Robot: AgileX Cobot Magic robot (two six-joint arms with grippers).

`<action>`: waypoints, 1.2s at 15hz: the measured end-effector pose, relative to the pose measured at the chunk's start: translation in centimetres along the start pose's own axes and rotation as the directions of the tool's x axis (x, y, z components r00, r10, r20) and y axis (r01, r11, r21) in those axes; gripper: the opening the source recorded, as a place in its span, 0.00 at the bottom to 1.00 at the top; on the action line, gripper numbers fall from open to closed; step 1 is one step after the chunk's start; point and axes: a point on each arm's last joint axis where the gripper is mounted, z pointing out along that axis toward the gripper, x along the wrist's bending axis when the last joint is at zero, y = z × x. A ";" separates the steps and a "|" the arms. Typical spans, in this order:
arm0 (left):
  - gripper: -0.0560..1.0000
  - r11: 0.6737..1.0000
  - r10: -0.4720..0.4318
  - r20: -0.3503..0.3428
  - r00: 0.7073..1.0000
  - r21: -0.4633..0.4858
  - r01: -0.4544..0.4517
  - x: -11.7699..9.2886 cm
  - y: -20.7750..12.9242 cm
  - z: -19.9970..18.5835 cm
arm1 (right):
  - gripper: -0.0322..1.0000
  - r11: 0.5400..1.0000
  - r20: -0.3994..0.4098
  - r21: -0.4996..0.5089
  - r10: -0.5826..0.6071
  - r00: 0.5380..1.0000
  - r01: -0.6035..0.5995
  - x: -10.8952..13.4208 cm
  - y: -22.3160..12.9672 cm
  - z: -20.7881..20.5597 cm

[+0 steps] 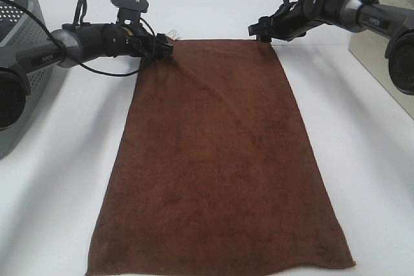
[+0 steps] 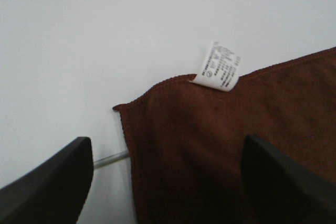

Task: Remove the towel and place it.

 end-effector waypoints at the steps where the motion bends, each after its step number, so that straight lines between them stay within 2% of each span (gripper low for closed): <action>1: 0.74 1.000 0.000 0.000 1.000 -0.003 0.000 0.0 0.1 0.0 | 0.64 1.000 0.000 0.000 -0.001 1.000 0.001 0.0 0.0 0.0; 5: 0.74 1.000 0.009 -0.001 1.000 -0.005 -0.009 0.0 0.2 -0.1 | 0.64 1.000 0.003 0.009 -0.010 1.000 0.010 0.0 -0.1 0.0; 6: 0.74 0.999 0.031 -0.003 1.000 -0.016 -0.031 0.1 1.5 -0.6 | 0.64 0.999 -0.007 0.051 -0.018 1.000 0.018 0.1 -0.1 -0.4; 8: 0.75 0.999 0.039 0.001 0.999 -0.031 -0.039 0.1 4.8 -2.3 | 0.69 0.997 -0.023 0.070 -0.018 1.000 0.020 0.4 1.6 -2.4; 9: 0.78 0.999 0.043 0.007 0.999 -0.015 -0.043 0.1 6.3 -3.4 | 0.73 0.998 -0.030 0.066 -0.013 0.999 0.015 0.6 3.1 -4.2; 11: 0.85 0.995 0.049 0.032 0.998 0.081 -0.051 0.1 9.3 -6.0 | 0.80 0.994 -0.049 0.106 -0.004 0.999 0.010 1.1 5.4 -7.9; 14: 0.88 0.963 0.089 0.057 0.994 0.249 -0.100 0.2 13.6 -11.5 | 0.81 0.977 -0.034 0.213 -0.022 0.999 0.029 1.5 8.5 -15.2; 15: 0.88 0.958 0.095 0.056 0.994 0.268 -0.106 0.4 14.5 -12.7 | 0.81 0.974 -0.021 0.224 -0.015 1.000 0.019 1.6 9.1 -16.8; 17: 0.88 0.951 0.061 0.024 0.998 0.302 -0.065 1.8 18.0 -17.7 | 0.81 0.966 0.041 0.257 0.011 0.999 -0.021 1.7 10.9 -22.8; 18: 0.88 0.947 0.018 -0.018 1.000 0.322 -0.011 3.4 19.2 -19.9 | 0.81 0.963 0.070 0.268 0.024 0.997 -0.042 1.7 11.4 -25.5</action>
